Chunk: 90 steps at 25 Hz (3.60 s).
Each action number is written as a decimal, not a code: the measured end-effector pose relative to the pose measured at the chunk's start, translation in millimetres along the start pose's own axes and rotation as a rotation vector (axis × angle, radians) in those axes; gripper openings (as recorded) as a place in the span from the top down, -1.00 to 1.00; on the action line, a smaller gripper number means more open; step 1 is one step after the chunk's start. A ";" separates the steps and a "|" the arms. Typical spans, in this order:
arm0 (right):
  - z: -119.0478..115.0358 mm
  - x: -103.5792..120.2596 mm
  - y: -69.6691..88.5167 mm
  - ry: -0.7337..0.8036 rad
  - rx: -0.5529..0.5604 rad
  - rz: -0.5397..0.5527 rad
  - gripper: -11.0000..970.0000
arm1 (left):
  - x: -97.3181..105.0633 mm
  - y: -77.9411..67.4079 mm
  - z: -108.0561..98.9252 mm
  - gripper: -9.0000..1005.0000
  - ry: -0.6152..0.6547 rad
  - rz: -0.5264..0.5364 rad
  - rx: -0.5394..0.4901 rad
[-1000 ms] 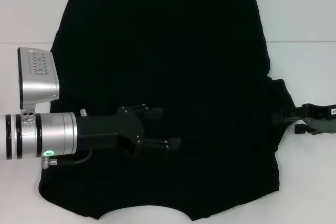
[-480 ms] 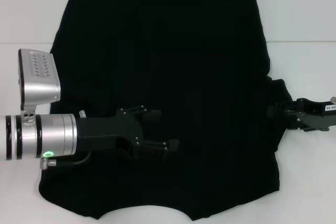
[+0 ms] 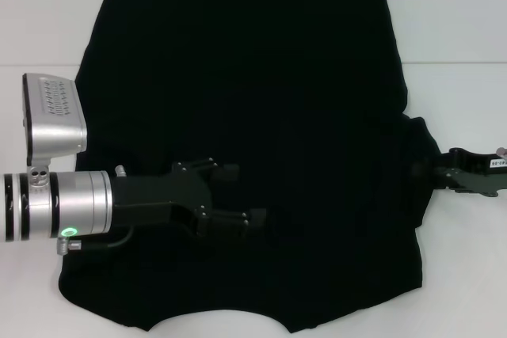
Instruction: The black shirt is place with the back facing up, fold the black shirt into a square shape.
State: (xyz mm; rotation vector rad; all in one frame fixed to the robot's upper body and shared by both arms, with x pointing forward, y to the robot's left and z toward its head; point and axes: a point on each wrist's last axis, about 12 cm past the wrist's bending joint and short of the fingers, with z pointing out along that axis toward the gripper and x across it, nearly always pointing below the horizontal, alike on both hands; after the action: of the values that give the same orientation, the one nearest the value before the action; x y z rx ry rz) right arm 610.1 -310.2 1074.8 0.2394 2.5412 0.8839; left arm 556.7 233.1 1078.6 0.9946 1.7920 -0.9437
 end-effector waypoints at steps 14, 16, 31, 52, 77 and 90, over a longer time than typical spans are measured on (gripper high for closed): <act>0.8 -2.0 1.4 -0.006 0.009 -0.014 0.62 | -0.2 2.5 -1.2 -0.90 0.002 0.002 -0.017; -0.8 -3.1 0.3 -0.010 0.013 -0.020 0.74 | -0.1 2.2 -0.7 -0.90 0.000 0.000 -0.016; -36.7 -23.3 -9.9 0.043 0.055 -0.233 0.98 | 4.1 -3.5 0.6 -0.89 -0.038 -0.069 -0.011; -54.8 -40.4 0.6 0.131 0.169 -0.388 0.98 | 7.2 -6.4 1.5 -0.88 -0.041 -0.143 -0.005; 39.8 -28.2 146.8 0.325 0.086 -0.686 0.71 | 11.2 -5.3 -2.4 -0.88 -0.033 -0.165 -0.021; 26.2 -37.9 136.0 0.189 0.001 -0.623 0.25 | 7.9 1.5 -22.1 -0.87 -0.088 -0.179 -0.054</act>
State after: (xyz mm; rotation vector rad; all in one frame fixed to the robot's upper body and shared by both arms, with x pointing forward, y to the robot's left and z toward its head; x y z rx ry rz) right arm 658.4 -200.9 1154.4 -0.6317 2.5362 0.6728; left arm 548.7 255.2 1078.8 0.7568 1.8443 -1.0267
